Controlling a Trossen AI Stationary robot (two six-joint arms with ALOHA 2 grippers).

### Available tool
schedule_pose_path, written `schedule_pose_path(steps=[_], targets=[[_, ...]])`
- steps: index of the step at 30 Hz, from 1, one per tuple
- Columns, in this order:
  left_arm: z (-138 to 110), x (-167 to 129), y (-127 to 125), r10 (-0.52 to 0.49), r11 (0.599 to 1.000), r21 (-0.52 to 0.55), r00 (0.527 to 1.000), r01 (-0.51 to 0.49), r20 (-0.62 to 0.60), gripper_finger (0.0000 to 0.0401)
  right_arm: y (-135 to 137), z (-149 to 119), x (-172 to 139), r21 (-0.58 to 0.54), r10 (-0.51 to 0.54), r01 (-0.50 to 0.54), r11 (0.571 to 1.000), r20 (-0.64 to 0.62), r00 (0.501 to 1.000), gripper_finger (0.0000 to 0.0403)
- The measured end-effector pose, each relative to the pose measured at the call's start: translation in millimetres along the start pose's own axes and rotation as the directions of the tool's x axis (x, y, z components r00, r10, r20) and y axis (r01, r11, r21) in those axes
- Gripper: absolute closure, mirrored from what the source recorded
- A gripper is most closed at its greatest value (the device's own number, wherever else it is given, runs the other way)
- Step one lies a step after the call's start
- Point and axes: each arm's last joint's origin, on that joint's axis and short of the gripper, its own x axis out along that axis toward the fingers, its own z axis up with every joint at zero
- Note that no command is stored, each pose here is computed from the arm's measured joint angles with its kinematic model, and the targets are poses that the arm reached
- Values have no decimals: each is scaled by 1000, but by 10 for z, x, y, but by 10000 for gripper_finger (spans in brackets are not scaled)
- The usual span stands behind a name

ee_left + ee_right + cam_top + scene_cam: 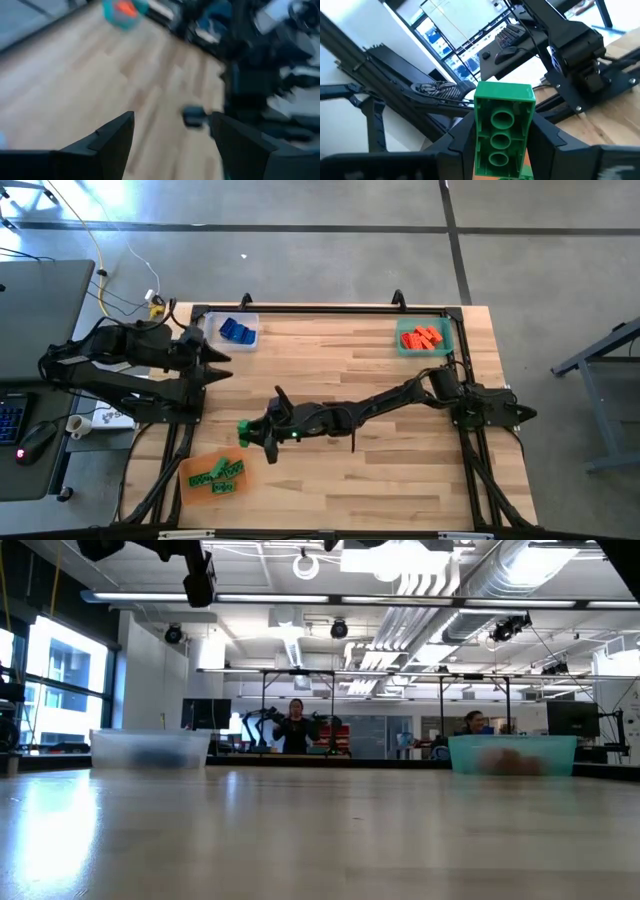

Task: Sort & place blocks by color
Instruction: Put the green game piece into the orange bin

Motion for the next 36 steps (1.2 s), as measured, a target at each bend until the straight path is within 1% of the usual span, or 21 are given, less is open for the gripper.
schedule_pose_path(steps=[4, 6, 9, 13, 17, 20, 23, 26, 31, 34, 36], targets=[[-94, -7, -11, -93, 996, -22, 985, 91, -143, 149, 60, -16, -7, -49, 19, -18, 999, 15, 1000, 293], [-114, -20, -31, -136, 991, -27, 976, 134, -170, 149, 78, -10, -9, -53, 30, -29, 998, 26, 999, 293], [-128, -60, -56, -178, 984, -14, 970, 178, -167, 149, 91, 14, -9, -55, 51, -49, 997, 44, 998, 293], [-166, -122, -76, -224, 974, -37, 958, 221, -181, 149, 124, 142, -23, -90, 104, -92, 992, 133, 986, 293], [-186, -141, -98, -242, 970, -65, 952, 233, -187, 149, 120, 338, -60, -121, 99, -75, 990, 204, 974, 293], [-185, -78, -146, -270, 963, -59, 950, 263, -160, 149, 68, 469, -74, -130, 92, -63, 989, 230, 969, 293], [-198, 35, -200, -291, 957, -47, 948, 287, -129, 149, 61, 609, -61, -144, 114, -80, 986, 247, 962, 293], [-219, 112, -238, -313, 949, -17, 942, 314, -117, 149, 110, 730, -44, -170, 118, -79, 982, 229, 966, 293], [-203, 120, -267, -323, 946, 9, 942, 325, -90, 149, 207, 875, -22, -209, 69, -35, 977, 156, 985, 293], [-206, 119, -273, -331, 940, 50, 939, 336, -94, 149, 244, 926, -20, -239, 45, -15, 971, 122, 991, 293], [-210, 113, -273, -340, 937, 51, 935, 347, -102, 149, 266, 948, -21, -243, 39, -13, 970, 100, 994, 293]])
